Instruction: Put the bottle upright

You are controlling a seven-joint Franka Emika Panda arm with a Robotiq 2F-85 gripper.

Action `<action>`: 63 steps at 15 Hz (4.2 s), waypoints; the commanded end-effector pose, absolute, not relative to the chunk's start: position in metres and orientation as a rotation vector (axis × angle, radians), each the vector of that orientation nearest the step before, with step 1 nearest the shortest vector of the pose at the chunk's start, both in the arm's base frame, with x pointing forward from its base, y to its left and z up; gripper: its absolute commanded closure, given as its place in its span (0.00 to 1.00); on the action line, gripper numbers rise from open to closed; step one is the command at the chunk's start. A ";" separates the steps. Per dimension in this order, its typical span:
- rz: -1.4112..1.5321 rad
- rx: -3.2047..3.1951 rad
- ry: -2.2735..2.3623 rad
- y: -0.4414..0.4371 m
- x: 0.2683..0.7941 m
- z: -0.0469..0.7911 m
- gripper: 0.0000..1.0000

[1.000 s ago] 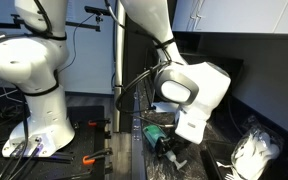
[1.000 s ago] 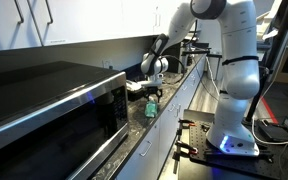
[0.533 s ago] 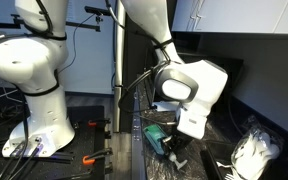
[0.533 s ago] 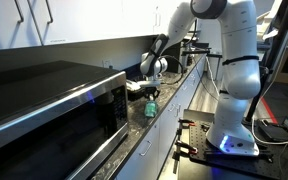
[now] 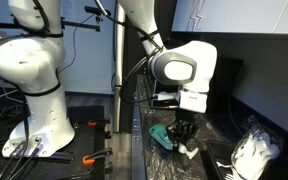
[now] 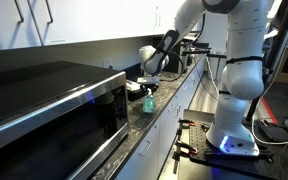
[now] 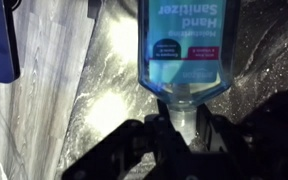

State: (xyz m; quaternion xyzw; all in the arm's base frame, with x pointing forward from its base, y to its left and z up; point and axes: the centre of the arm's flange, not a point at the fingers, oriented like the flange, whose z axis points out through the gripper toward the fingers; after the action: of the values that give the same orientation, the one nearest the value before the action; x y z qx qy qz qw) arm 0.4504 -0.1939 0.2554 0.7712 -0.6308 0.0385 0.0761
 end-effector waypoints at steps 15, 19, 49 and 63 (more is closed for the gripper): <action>0.412 1.923 -1.608 -0.106 0.452 0.307 0.70; 0.410 1.920 -1.611 -0.108 0.451 0.307 0.92; 0.980 1.370 -1.229 -0.081 0.476 0.223 0.92; 1.122 1.200 -1.286 -0.072 0.459 0.211 0.92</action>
State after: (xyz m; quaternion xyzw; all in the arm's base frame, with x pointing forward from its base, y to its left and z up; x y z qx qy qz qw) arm 0.4714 -0.0739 0.2136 0.5174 -0.5318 0.4450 0.5015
